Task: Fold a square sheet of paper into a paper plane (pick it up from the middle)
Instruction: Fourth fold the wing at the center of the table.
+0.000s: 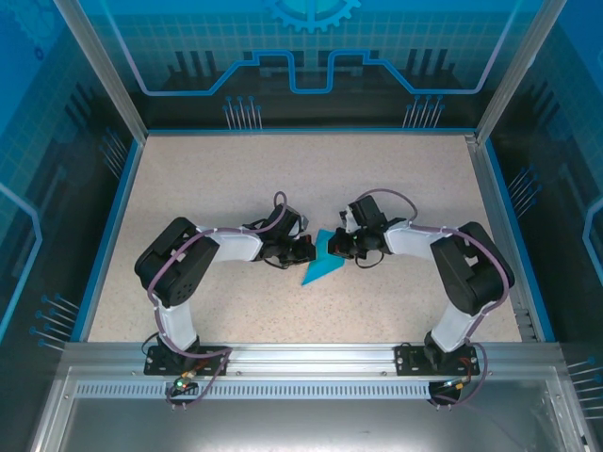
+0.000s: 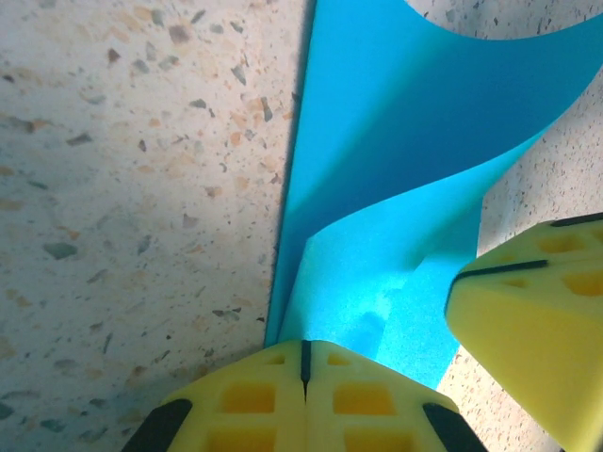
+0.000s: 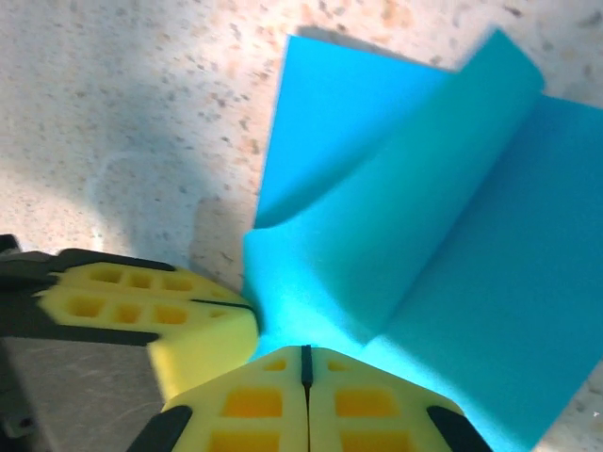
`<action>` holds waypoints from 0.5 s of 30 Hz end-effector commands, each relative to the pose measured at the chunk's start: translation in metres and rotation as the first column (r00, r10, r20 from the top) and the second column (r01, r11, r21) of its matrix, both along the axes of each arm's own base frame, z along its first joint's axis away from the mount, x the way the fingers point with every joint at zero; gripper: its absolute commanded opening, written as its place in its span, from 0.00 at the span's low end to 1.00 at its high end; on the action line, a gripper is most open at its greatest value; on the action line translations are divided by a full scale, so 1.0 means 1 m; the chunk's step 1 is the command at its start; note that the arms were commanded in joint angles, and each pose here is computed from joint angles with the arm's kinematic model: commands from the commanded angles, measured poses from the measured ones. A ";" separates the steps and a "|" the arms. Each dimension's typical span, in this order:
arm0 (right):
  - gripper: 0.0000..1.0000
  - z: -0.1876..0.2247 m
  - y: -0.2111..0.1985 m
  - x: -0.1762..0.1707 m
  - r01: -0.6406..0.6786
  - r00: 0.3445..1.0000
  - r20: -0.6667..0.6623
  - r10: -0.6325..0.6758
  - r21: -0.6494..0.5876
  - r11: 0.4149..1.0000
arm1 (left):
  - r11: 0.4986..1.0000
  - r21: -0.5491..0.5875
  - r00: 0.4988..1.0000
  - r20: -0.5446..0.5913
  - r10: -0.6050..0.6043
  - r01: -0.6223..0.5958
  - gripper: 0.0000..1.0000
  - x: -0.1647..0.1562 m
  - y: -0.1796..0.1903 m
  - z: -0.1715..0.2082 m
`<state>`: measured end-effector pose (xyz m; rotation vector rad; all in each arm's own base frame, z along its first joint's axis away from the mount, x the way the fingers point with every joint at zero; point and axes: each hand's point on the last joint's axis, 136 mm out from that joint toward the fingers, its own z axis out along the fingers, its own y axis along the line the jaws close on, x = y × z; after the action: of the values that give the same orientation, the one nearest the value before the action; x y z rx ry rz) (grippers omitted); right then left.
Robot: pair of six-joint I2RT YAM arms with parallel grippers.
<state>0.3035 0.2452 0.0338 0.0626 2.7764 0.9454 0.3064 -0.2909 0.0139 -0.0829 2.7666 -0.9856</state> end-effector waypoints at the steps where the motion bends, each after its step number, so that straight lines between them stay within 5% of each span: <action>1: 0.06 0.012 0.018 0.010 -0.053 0.997 0.050 0.052 0.024 0.998 | 0.992 0.124 0.995 -0.104 -0.004 0.017 0.00 -0.022 0.022 -0.033; 15: 0.05 -0.025 -0.004 0.031 -0.001 1.000 0.018 0.001 0.002 1.000 | 0.985 0.169 0.989 -0.150 -0.006 0.032 0.00 -0.032 0.031 -0.040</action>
<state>0.3237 0.2566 0.0152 0.0308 2.7772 0.9630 0.3052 -0.2900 0.0136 -0.0625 2.7817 -0.9689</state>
